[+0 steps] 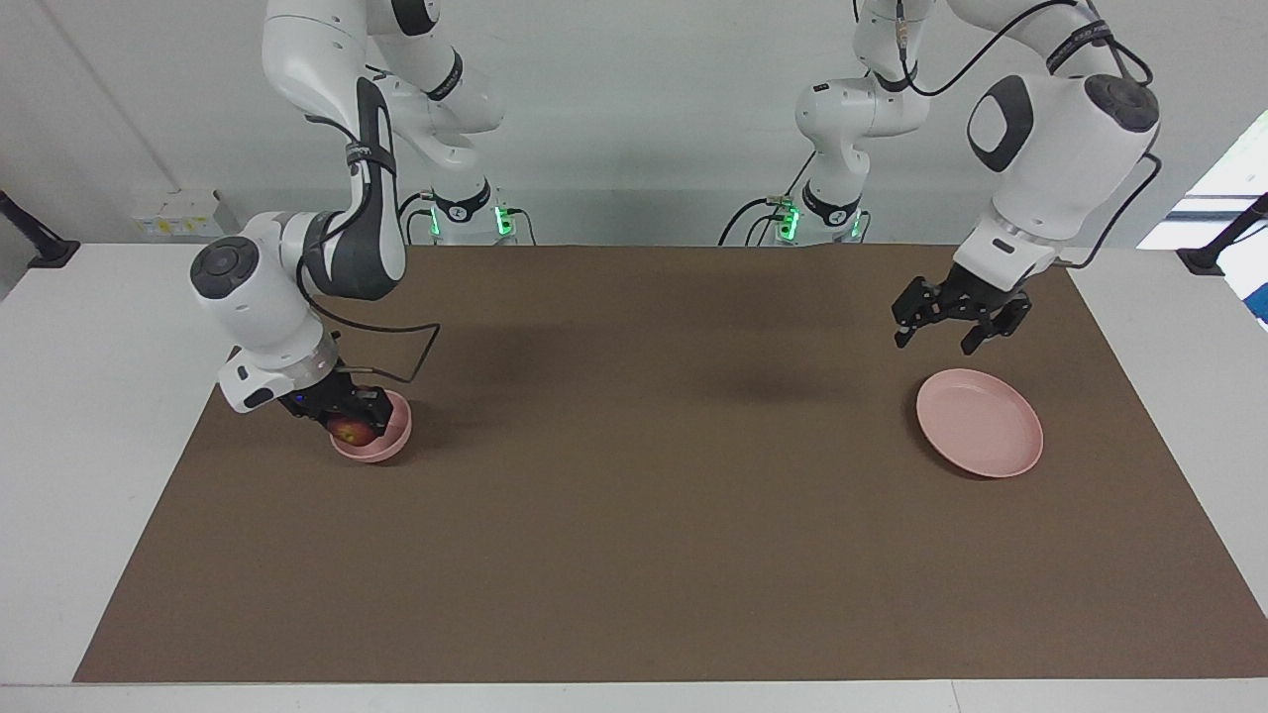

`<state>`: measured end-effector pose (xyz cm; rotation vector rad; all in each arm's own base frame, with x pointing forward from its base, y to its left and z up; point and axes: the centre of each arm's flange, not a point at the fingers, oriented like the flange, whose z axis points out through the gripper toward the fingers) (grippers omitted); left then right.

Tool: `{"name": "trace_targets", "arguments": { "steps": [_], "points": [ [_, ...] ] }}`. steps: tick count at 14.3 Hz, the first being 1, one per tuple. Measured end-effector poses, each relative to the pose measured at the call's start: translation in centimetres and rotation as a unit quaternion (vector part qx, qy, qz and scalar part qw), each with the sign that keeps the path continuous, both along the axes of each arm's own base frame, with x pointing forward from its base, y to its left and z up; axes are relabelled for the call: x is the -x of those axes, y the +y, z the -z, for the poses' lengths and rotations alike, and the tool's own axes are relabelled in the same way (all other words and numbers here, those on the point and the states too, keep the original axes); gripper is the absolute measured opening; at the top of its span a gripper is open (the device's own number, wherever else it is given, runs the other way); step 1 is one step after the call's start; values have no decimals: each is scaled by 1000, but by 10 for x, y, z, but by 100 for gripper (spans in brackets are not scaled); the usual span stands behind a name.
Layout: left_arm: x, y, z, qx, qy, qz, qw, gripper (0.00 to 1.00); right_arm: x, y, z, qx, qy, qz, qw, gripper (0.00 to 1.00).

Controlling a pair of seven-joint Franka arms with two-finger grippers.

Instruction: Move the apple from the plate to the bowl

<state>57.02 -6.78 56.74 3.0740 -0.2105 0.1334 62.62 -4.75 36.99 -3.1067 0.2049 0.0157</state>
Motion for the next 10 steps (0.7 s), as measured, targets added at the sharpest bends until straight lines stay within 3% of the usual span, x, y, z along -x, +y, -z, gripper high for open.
{"name": "trace_targets", "arguments": {
  "steps": [4, 7, 10],
  "points": [
    [15, 4, -67, -28, 15, 20, 999, 100, -1, 3, 12, -1, 9, 1, 1000, 79],
    [23, 7, -75, -30, 40, 21, 999, 100, -3, 4, 25, 0, 13, 1, 1000, 79],
    [24, 15, -77, -30, 42, 14, 999, 100, -3, 4, 28, 0, 15, 3, 1000, 79]
  ]
}}
